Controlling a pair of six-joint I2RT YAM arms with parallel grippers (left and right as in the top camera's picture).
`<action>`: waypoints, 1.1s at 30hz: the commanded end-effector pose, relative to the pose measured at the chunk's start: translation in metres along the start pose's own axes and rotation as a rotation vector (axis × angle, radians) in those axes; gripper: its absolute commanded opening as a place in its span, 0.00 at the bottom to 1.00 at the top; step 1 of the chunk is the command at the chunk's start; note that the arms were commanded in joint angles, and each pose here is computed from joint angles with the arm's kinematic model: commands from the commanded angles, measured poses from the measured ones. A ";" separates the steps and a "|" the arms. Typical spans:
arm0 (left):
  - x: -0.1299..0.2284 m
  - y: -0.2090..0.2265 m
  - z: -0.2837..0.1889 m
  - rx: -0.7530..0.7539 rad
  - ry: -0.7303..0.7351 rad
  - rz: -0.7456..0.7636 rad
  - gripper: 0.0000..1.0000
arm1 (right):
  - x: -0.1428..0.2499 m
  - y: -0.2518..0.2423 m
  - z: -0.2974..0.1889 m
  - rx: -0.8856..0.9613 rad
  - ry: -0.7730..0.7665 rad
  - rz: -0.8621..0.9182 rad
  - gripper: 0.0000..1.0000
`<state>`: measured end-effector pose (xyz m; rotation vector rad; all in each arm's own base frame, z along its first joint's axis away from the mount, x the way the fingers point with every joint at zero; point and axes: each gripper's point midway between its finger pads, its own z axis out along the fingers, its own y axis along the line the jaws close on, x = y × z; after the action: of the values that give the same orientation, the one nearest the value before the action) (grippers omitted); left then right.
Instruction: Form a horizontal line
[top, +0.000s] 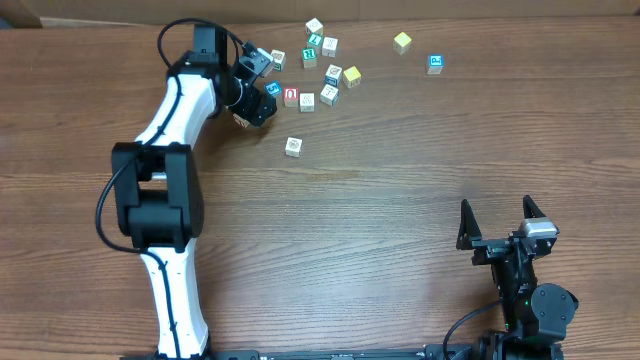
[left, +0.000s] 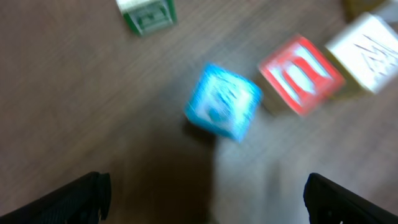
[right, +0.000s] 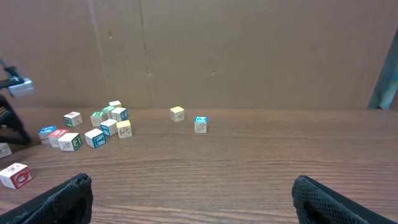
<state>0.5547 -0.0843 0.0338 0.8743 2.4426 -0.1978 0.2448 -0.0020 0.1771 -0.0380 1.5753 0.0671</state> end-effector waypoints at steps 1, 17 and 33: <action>0.001 0.010 0.035 -0.035 -0.026 0.102 0.98 | 0.002 -0.001 0.000 0.002 -0.002 -0.002 1.00; -0.028 -0.001 0.071 -0.053 -0.158 0.109 0.29 | 0.002 -0.001 0.000 0.002 -0.002 -0.002 1.00; -0.058 -0.016 -0.285 -0.282 -0.199 -0.127 0.33 | 0.002 -0.001 0.000 0.002 -0.002 -0.002 1.00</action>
<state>0.5047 -0.0649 0.2443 0.6801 2.2842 -0.0408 0.2448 -0.0020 0.1774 -0.0376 1.5742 0.0675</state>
